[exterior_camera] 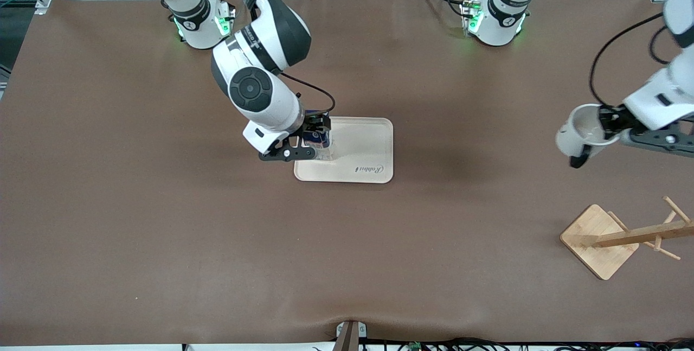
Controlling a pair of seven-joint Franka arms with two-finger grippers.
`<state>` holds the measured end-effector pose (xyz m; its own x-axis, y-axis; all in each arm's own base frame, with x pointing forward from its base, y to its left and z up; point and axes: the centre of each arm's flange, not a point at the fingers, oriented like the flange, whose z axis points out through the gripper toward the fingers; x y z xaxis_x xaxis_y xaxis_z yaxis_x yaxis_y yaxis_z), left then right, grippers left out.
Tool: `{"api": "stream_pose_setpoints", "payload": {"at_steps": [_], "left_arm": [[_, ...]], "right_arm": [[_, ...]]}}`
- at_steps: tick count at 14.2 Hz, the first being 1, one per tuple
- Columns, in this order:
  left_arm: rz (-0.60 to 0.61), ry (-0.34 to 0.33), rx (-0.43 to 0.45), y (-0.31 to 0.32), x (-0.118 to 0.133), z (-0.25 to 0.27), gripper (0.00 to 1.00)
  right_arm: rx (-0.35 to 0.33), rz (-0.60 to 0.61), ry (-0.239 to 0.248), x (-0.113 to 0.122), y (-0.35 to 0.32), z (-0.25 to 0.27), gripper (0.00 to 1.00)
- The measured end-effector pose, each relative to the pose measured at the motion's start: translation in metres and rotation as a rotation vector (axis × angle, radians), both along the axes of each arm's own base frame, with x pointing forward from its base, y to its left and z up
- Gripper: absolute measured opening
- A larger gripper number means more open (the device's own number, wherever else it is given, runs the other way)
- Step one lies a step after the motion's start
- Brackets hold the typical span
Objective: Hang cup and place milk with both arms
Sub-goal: 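Carry the mug toward the wooden stand while the right gripper grasps milk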
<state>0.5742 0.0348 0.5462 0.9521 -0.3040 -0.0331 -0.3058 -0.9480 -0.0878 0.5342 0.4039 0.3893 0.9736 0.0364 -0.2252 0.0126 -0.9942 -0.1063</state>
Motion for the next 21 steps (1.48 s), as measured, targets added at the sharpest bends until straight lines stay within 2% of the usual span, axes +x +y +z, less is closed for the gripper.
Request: {"api": "stream_pose_setpoints", "payload": {"at_steps": [5,10,15,17,18,20,21], "left_arm": [[-0.028,-0.017,-0.004,0.087,-0.001,0.013,0.05],[-0.022,-0.037,-0.040,0.109,0.031,0.004,0.05],[-0.025,-0.030,-0.072,0.117,0.053,-0.016,0.05],[-0.024,-0.035,-0.079,0.120,0.059,-0.018,0.05],[-0.022,-0.037,-0.083,0.122,0.062,-0.020,0.05],[-0.021,-0.046,-0.087,0.125,0.067,-0.024,0.05],[-0.020,-0.049,-0.089,0.126,0.069,-0.027,0.05]], "right_arm": [[-0.014,0.015,0.018,-0.006,0.009,-0.016,1.00],[-0.038,0.014,0.042,-0.017,0.023,-0.034,1.00],[-0.059,0.007,0.060,-0.023,0.031,-0.049,1.00],[-0.059,0.007,0.058,-0.023,0.031,-0.049,0.84],[-0.058,0.010,0.057,-0.024,0.033,-0.049,0.71],[-0.057,0.017,0.055,-0.027,0.037,-0.049,0.53],[-0.056,0.020,0.053,-0.028,0.039,-0.048,0.52]]}}
